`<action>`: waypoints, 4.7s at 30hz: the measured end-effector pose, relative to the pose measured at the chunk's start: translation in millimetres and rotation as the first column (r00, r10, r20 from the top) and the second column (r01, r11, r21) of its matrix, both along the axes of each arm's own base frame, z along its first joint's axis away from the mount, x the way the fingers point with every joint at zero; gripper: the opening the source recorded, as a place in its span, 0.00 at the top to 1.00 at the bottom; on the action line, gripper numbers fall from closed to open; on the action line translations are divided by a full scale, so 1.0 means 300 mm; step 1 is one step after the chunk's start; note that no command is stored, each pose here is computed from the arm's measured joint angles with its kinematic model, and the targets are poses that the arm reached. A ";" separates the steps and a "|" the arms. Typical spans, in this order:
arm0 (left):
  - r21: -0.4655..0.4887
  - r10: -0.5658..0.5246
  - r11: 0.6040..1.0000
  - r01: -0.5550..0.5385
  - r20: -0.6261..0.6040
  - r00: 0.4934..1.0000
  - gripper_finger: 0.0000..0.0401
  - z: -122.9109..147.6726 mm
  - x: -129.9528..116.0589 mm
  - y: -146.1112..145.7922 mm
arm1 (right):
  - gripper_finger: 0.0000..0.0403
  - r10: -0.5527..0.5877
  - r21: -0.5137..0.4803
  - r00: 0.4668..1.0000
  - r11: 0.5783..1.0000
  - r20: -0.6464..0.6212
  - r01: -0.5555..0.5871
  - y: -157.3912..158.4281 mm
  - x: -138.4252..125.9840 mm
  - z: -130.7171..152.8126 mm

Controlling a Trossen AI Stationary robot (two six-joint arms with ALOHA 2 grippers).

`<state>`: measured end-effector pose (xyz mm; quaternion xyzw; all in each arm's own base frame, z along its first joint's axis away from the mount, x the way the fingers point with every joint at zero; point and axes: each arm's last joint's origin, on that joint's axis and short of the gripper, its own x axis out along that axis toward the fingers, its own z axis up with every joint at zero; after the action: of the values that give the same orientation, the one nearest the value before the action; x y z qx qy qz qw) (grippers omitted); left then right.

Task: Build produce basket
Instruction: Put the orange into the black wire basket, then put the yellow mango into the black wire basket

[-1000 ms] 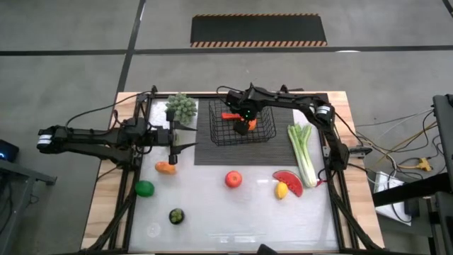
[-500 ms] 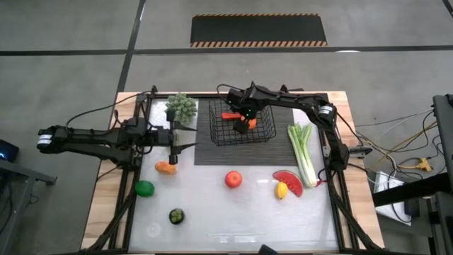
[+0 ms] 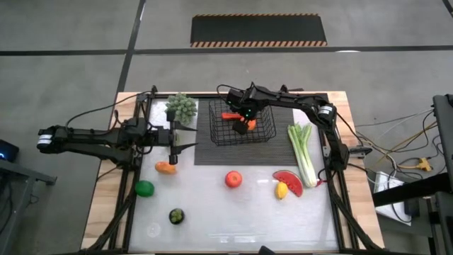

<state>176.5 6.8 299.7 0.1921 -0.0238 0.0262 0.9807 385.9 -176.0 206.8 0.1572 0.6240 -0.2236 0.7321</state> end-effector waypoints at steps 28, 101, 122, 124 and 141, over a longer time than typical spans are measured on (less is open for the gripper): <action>-0.215 -0.013 0.977 -0.001 -0.065 0.998 0.52 -0.049 0.069 0.002 | 0.09 0.132 -0.102 0.976 0.988 0.174 -0.116 0.127 -0.061 0.299; -0.035 -0.012 0.864 -0.502 -0.999 0.049 0.52 -0.361 -0.084 -0.100 | 0.09 0.720 -0.555 0.216 0.660 0.659 -0.507 0.651 -0.454 0.171; -0.030 -0.001 0.848 -0.530 -0.999 0.055 0.65 -0.398 -0.009 -0.112 | 0.09 0.714 -0.528 0.246 0.667 0.656 -0.525 0.651 -0.463 0.137; -0.043 -0.004 0.848 -0.528 -0.997 0.075 0.63 -0.384 -0.005 -0.112 | 0.09 0.714 -0.529 0.246 0.667 0.656 -0.525 0.650 -0.463 0.136; -0.059 0.019 0.862 -0.503 -0.989 0.149 0.27 -0.428 0.022 -0.114 | 0.09 0.694 -0.504 0.264 0.686 0.670 -0.525 0.650 -0.466 0.127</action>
<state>183.3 -27.3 171.3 -0.0278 0.6374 0.0780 0.7661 246.1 19.1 244.8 -0.0778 0.1905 0.1232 0.9708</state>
